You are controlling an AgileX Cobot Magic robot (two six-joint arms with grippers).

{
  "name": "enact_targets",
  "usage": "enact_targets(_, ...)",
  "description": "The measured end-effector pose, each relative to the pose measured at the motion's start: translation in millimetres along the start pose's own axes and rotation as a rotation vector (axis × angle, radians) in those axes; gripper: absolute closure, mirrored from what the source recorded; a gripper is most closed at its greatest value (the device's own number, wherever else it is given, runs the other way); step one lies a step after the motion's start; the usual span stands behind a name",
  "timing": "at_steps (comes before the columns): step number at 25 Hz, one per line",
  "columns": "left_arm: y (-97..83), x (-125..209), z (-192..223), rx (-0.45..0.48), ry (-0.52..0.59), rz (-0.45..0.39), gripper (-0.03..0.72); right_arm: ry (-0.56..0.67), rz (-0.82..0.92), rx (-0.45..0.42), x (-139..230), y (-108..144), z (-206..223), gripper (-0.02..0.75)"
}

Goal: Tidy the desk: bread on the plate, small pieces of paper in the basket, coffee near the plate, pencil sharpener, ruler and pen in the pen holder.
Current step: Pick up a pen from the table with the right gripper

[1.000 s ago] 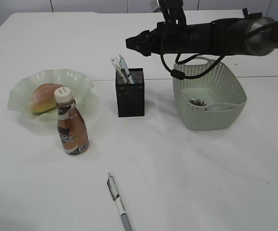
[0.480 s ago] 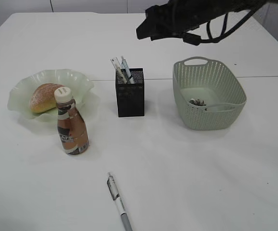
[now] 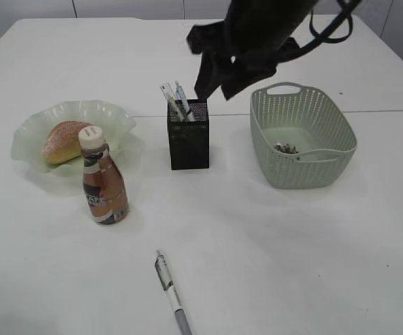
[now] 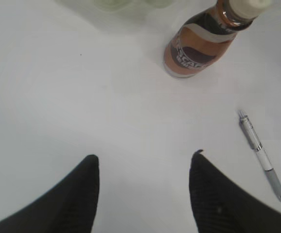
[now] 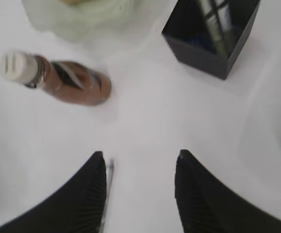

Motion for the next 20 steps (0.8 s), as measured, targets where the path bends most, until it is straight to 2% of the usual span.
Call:
enact_targets(3,-0.2,-0.1,0.0,0.002,0.0,-0.002,0.255,0.122,-0.052,0.062,15.2,31.2,11.3,0.393)
enact_targets(9,-0.4,-0.3,0.0,0.003,-0.002,-0.003,0.255,0.189,-0.109,0.083,29.2,84.9,27.1,0.393)
enact_targets(14,-0.4,-0.3,0.0,0.003,-0.002,-0.003,0.255,0.258,-0.102,0.09,41.0,103.1,57.8,0.393)
enact_targets(20,-0.4,-0.6,0.0,0.003,-0.004,-0.003,0.255,0.381,-0.101,0.106,60.7,104.7,110.8,0.393)
Point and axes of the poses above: a point on each arm's last joint axis where the gripper is mounted, z pointing out along that axis toward the gripper, y along the wrist's bending axis when the last joint is at zero, x = y × z, the point moved 4 cm from there along z, pointing out along that axis toward the gripper, and after that the axes turned 4 degrees about -z, right-handed, at the moved point
